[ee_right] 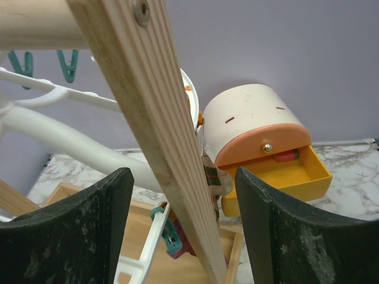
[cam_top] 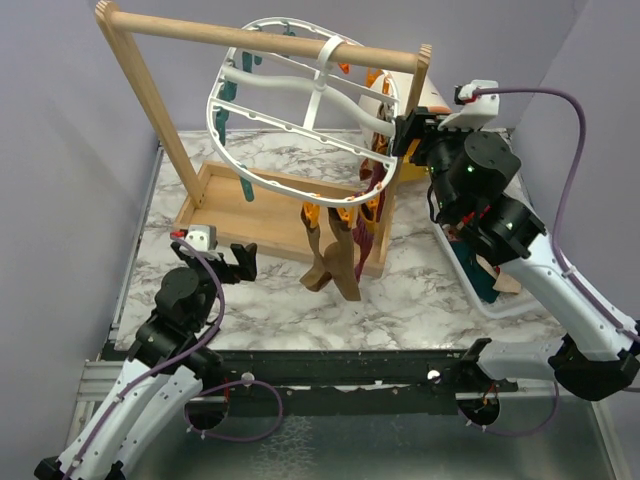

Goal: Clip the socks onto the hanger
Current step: Rotate the hanger at the clothesline.

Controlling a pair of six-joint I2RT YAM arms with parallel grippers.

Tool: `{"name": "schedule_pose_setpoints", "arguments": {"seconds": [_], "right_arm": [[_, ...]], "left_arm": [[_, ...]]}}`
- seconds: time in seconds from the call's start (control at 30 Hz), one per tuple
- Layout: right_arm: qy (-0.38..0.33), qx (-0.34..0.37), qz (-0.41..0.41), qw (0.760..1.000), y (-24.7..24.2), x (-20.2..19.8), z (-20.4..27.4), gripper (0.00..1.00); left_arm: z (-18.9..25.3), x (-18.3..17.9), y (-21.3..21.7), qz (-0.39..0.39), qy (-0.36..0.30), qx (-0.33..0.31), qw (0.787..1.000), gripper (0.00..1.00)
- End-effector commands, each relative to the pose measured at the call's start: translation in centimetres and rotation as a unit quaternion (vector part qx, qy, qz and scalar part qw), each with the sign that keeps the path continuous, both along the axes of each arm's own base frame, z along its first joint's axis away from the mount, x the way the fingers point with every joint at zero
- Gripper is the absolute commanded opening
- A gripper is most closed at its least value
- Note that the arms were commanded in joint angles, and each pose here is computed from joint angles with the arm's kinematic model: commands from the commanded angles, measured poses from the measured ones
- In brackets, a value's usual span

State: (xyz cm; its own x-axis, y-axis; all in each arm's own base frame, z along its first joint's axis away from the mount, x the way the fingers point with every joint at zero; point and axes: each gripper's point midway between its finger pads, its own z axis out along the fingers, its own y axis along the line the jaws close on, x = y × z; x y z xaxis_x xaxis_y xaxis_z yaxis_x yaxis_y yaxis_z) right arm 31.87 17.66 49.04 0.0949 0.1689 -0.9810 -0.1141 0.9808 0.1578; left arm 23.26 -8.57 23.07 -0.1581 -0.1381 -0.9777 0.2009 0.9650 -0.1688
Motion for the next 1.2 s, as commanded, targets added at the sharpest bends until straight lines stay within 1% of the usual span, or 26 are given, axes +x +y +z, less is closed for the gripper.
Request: {"name": "schedule_pose_setpoints", "arguments": {"seconds": [0.0,0.13,0.23,0.33,0.4,0.57,0.77,0.87,0.93,1.17], "right_arm": [[0.011,0.014,0.036,0.999,1.5,1.7,-0.9,0.75],[0.009,0.008,0.026,1.000,1.3,3.0,-1.9,0.70],[0.012,-0.004,0.025,1.000,0.8,4.5,-2.6,0.62],[0.020,-0.015,0.024,0.999,0.5,5.9,-3.5,0.56],[0.025,-0.022,0.026,0.999,0.3,6.7,-4.2,0.51],[0.023,-0.034,0.049,0.998,0.7,7.8,-4.8,0.37],[0.005,-0.058,0.107,0.992,2.5,7.8,-4.7,0.20],[0.002,-0.071,0.137,0.988,3.5,7.7,-5.0,0.16],[-0.004,-0.089,0.142,0.986,3.6,7.9,-5.2,0.13],[-0.009,-0.108,0.162,0.981,3.1,9.5,-6.1,0.10]], "left_arm": [[2.0,-0.3,1.7,0.040,-0.030,-0.018,0.999,0.99],[2.1,-0.5,2.1,0.049,-0.033,-0.019,0.998,0.99],[2.0,-0.4,2.1,0.048,-0.031,-0.017,0.998,0.99],[2.0,-0.3,2.0,0.047,-0.028,-0.016,0.998,0.99],[2.0,-0.3,1.9,0.045,-0.028,-0.017,0.998,0.99],[1.9,-0.3,1.7,0.039,-0.027,-0.016,0.999,0.99],[1.9,-0.3,1.5,0.035,-0.026,-0.017,0.999,0.99],[1.8,-0.3,1.5,0.034,-0.026,-0.017,0.999,0.99],[1.8,-0.3,1.5,0.033,-0.026,-0.018,0.999,0.99],[1.7,-0.3,1.4,0.031,-0.026,-0.016,0.999,0.99]]}}
